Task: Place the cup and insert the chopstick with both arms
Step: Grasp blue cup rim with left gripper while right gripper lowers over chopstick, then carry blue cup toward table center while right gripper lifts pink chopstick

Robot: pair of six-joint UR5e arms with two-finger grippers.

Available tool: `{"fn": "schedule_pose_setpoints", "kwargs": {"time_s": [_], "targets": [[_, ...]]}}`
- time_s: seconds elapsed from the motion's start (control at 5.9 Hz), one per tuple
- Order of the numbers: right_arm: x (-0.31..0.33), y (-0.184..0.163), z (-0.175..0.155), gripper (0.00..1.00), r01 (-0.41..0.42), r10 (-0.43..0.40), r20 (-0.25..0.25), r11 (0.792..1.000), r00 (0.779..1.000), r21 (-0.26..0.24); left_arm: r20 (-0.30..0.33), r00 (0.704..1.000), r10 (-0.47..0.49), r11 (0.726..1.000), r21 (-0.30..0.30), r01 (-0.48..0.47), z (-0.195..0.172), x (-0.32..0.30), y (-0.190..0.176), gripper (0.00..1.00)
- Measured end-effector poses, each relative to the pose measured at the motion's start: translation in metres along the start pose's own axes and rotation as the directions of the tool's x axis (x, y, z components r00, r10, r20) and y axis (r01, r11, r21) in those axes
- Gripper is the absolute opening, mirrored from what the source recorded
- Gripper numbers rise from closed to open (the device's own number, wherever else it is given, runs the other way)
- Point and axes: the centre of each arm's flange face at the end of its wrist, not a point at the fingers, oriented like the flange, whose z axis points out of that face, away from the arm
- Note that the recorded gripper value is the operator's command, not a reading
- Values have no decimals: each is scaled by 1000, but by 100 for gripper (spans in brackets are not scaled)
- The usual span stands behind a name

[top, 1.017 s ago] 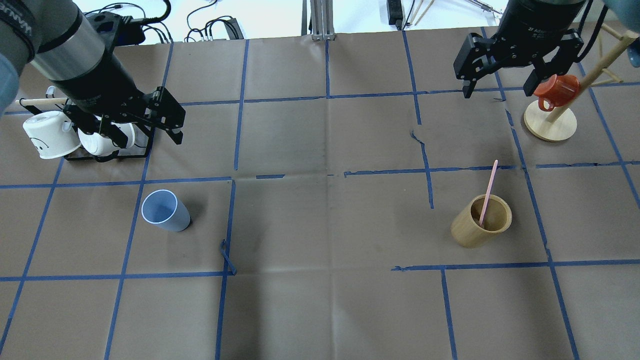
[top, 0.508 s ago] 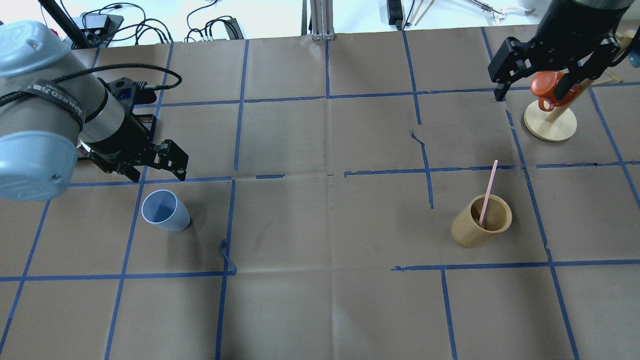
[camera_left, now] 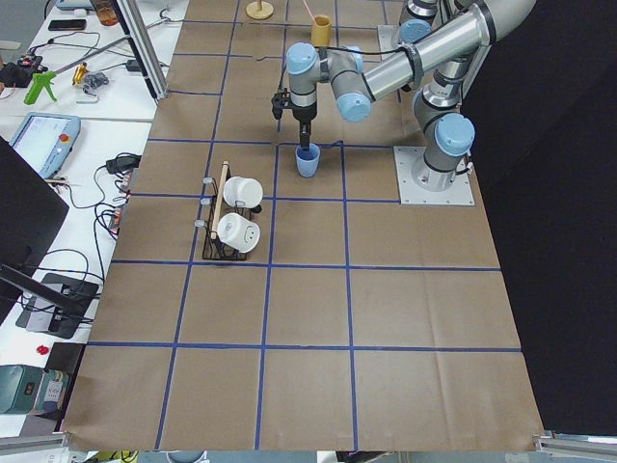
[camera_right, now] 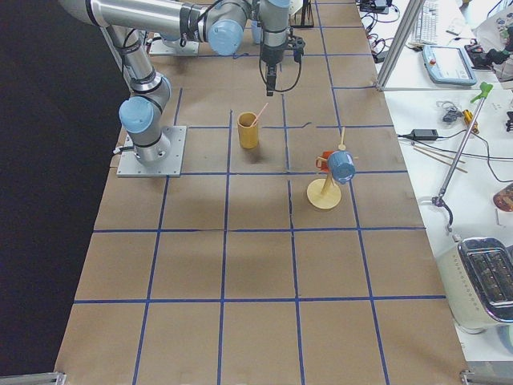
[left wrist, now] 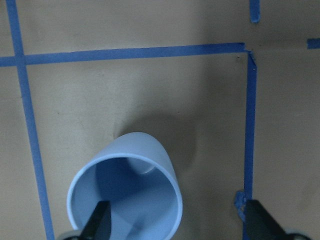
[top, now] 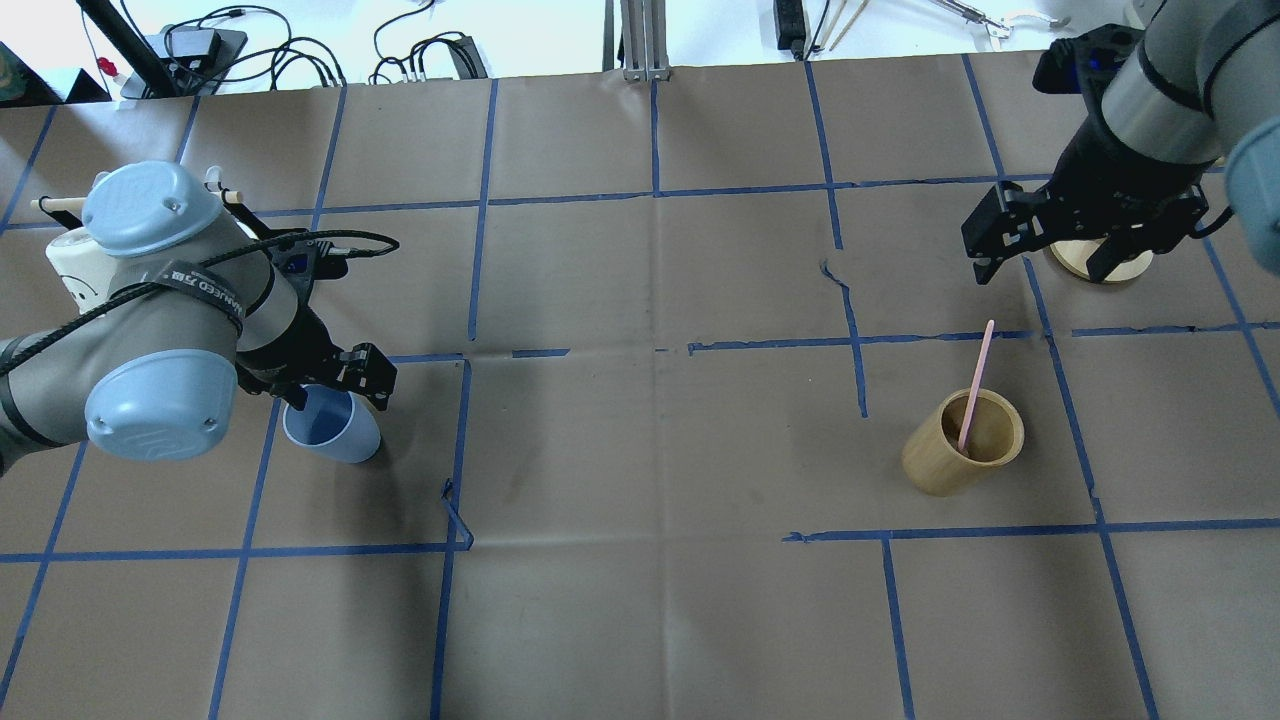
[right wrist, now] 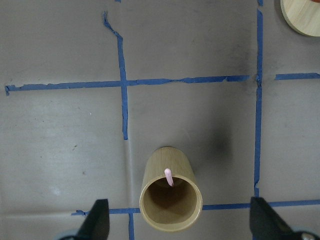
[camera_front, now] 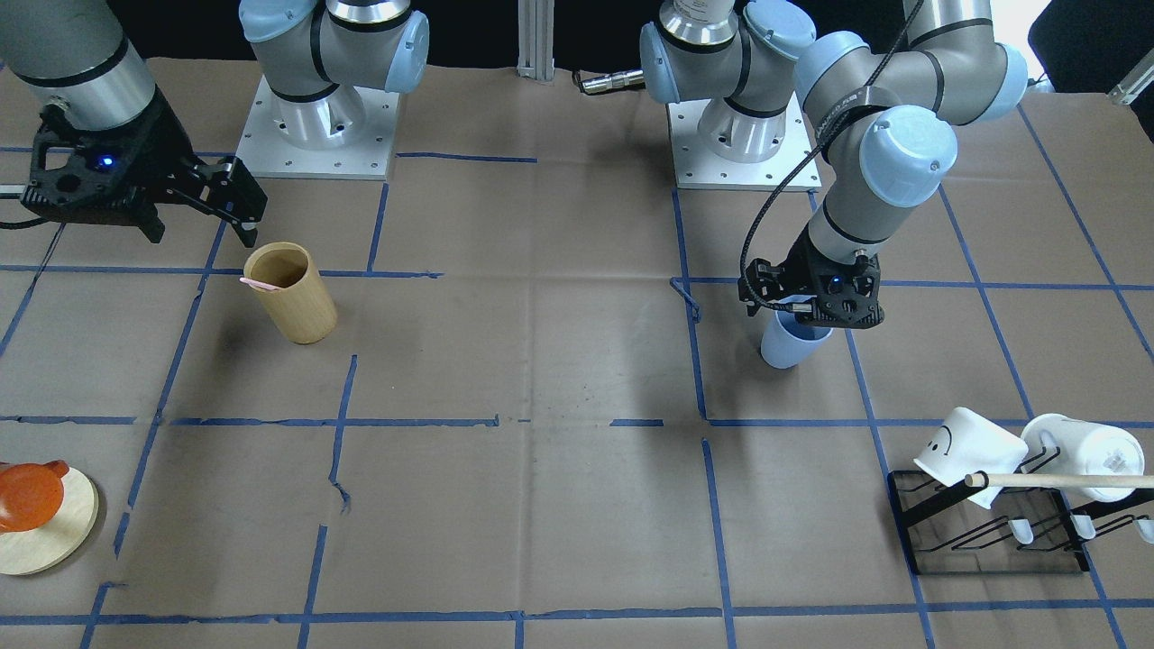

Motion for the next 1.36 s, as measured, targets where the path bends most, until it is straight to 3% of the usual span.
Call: {"fn": "schedule_pose_setpoints", "kwargs": {"time_s": [0.17,0.34,0.51,0.68,0.85,1.36], "targets": [[-1,6,23,100,10,-10,-1,1000,1000,7,-3,1000,0,1000,-10,0,6,0,-2,0],[-2,10,46,100,27,-27,-3,999,1000,21,-4,1000,1,1000,-10,-1,8,0,-3,0],[-3,14,63,68,38,-37,-7,999,999,39,-3,1000,4,1000,-6,-4,8,0,-5,0],[-3,17,72,27,42,-41,-9,998,999,43,-3,1000,4,1000,-1,-4,6,1,-6,0],[-3,19,74,9,42,-42,-10,998,999,40,1,1000,-1,1000,9,1,0,6,-9,0],[-3,17,70,5,42,-41,-18,998,999,43,-4,991,-133,990,52,133,-45,117,-32,0]]}}
